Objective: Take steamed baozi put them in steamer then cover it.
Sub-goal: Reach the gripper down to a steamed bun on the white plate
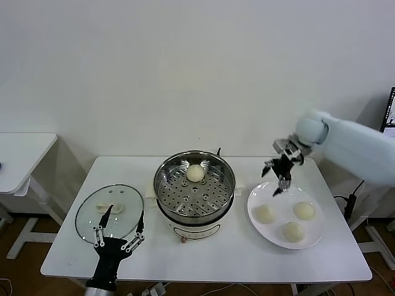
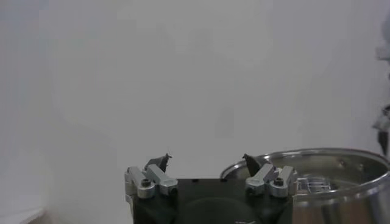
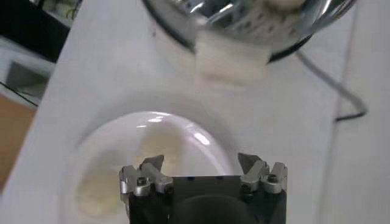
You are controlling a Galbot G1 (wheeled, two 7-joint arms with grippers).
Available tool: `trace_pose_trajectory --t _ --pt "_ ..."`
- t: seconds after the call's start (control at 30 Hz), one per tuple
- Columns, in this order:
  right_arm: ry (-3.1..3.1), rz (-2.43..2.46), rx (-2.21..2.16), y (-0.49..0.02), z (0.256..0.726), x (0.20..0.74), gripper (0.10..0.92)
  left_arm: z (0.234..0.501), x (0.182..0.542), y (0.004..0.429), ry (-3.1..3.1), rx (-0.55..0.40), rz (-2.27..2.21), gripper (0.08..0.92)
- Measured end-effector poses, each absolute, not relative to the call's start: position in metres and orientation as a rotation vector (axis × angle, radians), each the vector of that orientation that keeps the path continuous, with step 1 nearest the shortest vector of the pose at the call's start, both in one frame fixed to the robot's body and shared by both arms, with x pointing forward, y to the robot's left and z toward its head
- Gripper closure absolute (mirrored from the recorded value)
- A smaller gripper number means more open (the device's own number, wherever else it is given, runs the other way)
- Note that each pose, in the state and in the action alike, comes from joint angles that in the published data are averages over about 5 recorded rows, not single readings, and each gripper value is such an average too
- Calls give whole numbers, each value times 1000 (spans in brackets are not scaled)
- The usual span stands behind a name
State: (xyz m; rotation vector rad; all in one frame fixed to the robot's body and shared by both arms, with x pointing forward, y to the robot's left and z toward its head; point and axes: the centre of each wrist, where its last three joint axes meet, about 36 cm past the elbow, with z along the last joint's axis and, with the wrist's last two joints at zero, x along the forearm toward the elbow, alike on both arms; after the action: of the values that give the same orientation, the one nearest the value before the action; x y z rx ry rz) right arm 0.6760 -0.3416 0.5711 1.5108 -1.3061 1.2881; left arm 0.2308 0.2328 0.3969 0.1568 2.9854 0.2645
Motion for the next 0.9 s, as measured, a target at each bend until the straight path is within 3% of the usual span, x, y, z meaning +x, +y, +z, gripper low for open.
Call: trace_pose_trajectory --t 0.4,0.9 --pt "-1327 1192 1449 -351 499 655 200 393 231 234 2990 149 269 177" --pt "-1340 1193 1432 -340 462 651 200 387 233 237 2990 138 276 177"
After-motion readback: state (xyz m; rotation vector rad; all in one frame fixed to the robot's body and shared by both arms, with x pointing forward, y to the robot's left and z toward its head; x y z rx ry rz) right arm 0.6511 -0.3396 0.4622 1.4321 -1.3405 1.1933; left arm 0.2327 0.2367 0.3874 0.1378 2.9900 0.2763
